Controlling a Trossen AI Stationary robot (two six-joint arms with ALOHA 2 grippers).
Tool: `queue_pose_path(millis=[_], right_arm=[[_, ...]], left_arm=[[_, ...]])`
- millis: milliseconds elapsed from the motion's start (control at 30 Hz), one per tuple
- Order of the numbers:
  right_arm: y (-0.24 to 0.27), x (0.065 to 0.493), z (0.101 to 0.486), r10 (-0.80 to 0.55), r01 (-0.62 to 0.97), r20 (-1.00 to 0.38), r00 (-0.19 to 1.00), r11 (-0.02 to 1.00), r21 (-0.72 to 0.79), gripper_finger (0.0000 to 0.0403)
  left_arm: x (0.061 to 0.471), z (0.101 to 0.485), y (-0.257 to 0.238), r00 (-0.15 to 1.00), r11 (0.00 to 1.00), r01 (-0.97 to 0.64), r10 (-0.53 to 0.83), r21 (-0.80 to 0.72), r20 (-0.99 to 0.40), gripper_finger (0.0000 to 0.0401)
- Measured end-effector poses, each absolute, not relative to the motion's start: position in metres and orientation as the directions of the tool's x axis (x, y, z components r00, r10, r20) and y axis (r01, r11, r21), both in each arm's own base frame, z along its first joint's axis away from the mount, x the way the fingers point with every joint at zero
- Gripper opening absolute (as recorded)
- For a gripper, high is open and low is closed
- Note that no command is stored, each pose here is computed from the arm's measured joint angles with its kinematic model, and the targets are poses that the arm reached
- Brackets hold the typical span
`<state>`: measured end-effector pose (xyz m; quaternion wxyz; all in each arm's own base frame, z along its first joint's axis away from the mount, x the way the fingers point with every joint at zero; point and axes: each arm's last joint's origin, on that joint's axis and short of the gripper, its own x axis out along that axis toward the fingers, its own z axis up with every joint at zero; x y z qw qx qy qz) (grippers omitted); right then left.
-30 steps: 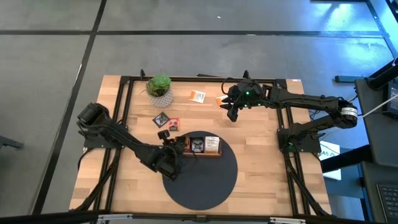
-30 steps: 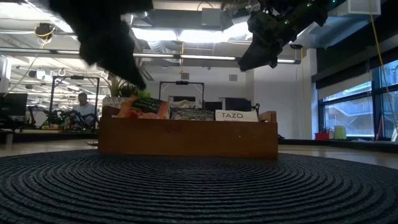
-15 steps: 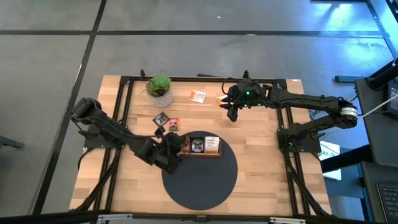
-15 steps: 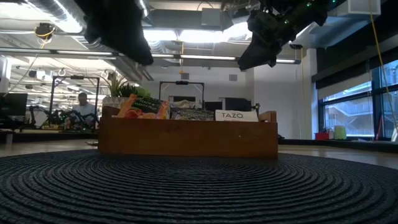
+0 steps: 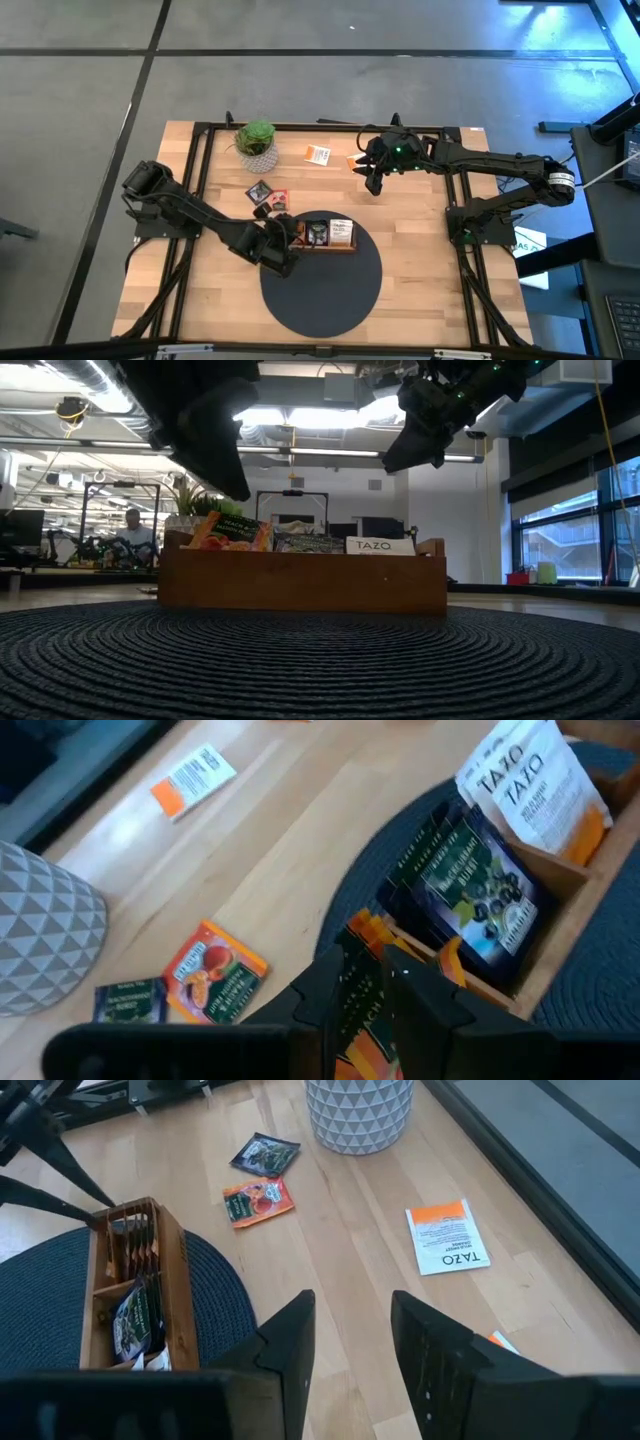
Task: Pick & Place Tea
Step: Put the right orange tea bag into the left slot of the wooden organizer
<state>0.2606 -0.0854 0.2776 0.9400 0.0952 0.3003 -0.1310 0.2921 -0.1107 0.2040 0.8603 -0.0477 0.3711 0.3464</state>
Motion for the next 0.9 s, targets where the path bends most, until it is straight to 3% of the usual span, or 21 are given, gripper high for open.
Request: queue_pose_path(millis=[900], right_arm=[[-0.085, 0.26, 0.277, -0.189, 0.303, -0.593, 0.783, 0.948, 0.099, 0.0136]], left_arm=[[0.285, 0.188, -0.11, 0.367, 0.736, -0.638, 0.551, 0.229, -0.749, 0.0067]])
